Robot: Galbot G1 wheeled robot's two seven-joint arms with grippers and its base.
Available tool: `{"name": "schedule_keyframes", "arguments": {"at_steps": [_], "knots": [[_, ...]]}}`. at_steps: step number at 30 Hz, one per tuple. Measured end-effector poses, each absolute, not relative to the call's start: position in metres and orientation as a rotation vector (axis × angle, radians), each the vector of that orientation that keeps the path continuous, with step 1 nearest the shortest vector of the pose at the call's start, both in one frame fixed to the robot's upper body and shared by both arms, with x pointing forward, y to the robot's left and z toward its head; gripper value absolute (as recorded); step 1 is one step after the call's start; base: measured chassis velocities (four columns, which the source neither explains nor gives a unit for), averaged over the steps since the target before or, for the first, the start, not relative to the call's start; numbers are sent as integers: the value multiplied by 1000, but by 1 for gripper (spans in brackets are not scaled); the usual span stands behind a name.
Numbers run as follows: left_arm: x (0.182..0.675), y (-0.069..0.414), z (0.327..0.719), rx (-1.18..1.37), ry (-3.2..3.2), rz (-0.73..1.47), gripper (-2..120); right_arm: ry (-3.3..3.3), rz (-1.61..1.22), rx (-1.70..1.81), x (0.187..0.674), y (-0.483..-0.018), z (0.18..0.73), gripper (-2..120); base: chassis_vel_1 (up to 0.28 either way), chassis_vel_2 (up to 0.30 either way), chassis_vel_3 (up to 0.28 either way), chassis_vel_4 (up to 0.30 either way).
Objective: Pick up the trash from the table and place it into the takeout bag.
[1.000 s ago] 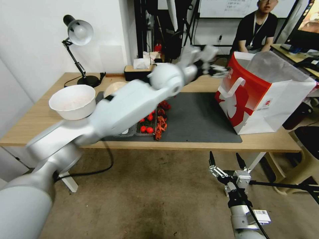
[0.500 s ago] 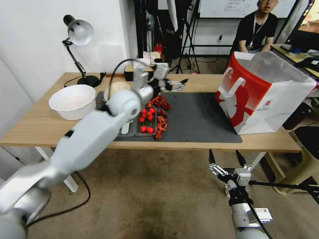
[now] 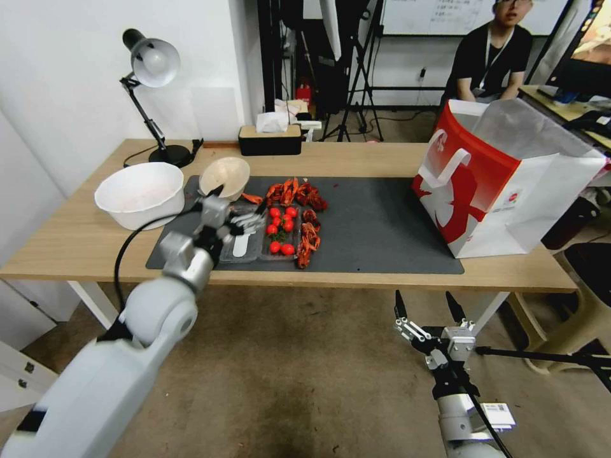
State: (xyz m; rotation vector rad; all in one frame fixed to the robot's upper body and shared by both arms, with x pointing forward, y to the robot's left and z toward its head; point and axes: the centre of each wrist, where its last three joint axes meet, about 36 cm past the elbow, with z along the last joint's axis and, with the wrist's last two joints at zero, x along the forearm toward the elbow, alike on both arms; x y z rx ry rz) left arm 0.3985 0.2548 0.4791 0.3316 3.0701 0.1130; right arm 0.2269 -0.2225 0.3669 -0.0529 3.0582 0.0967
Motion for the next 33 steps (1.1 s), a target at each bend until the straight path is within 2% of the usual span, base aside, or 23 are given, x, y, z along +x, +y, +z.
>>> {"name": "schedule_keyframes", "arguments": {"at_steps": [14,18,21,22,25,26,29,30,33], "knots": [[399,262,479,300,3125,46,100,3056,100,-64,224,-219,369,100,0,0,0,0],[411,259,482,285,3193,-101,100,3053,96,-63,224,-220,370,100,0,0,0,0],[431,255,493,238,3289,-405,100,3053,96,-61,223,-220,370,100,0,0,0,0],[431,255,493,238,3289,-405,100,3053,96,-61,223,-220,370,100,0,0,0,0],[454,253,507,163,3337,-667,100,3053,96,-58,223,-220,370,100,0,0,0,0],[454,253,507,163,3337,-667,100,3053,96,-58,223,-220,370,100,0,0,0,0],[488,257,523,48,3368,-962,100,3053,96,-55,223,-220,370,100,0,0,0,0],[488,257,523,48,3368,-962,100,3053,96,-55,223,-220,370,100,0,0,0,0],[513,264,527,-17,3370,-1203,100,3053,100,-49,223,-219,369,100,0,0,0,0]]}}
